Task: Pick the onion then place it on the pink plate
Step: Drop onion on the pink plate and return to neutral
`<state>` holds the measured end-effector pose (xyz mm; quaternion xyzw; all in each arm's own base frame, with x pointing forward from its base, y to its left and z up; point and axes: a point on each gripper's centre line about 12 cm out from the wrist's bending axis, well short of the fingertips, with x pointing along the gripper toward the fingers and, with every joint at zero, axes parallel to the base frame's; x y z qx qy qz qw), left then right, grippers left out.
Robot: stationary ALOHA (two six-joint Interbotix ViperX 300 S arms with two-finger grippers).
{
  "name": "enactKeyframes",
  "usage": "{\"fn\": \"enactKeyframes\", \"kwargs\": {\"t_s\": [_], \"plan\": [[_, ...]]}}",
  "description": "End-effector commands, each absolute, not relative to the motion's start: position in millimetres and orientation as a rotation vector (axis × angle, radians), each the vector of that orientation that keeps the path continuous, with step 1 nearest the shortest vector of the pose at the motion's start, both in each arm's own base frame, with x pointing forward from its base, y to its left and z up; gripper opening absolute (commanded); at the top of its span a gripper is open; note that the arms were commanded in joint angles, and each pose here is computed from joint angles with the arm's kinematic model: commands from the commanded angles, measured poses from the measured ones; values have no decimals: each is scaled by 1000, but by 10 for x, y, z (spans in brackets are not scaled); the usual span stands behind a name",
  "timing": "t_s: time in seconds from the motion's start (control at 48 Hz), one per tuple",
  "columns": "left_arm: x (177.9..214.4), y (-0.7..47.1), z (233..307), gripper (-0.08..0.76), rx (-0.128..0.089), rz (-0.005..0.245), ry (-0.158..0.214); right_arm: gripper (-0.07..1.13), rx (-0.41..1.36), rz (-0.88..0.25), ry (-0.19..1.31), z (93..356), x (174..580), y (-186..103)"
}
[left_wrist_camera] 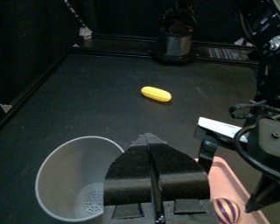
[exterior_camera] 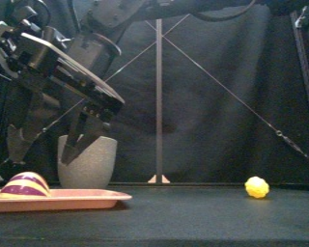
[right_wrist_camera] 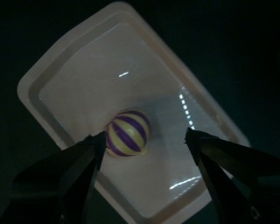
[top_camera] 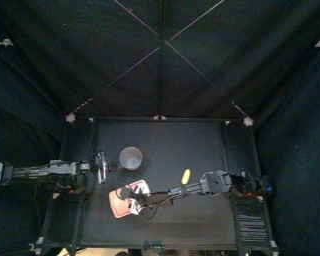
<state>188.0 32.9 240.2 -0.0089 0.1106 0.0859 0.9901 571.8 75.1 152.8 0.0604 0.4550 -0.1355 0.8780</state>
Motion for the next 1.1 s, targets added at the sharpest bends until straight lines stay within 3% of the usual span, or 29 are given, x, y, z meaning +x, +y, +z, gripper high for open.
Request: {"fn": "enactKeyframes", "kwargs": {"t_s": [0.021, 0.125, 0.333, 0.729, 0.938, 1.104], "plan": [[1896, 338, 2461, 153, -15, 175, 205, 1021, 101, -295, 813, 2279, 5645, 679], [1894, 338, 2453, 153, -14, 175, 208, 1021, 59, -329, 781, 2478, 5505, 606], [1894, 341, 2453, 153, -14, 177, 208, 1021, 18, -346, 722, 2630, 5209, 604], [1892, 340, 2489, 153, -12, 177, 189, 1021, 52, -115, 484, 2785, 4511, 669], [1873, 336, 2516, 153, -2, 176, 173, 1023, 48, -107, 444, 2866, 4112, 560], [1862, 332, 2524, 151, 23, 172, 169, 1023, 17, -106, 428, 2879, 3896, 500]]}}
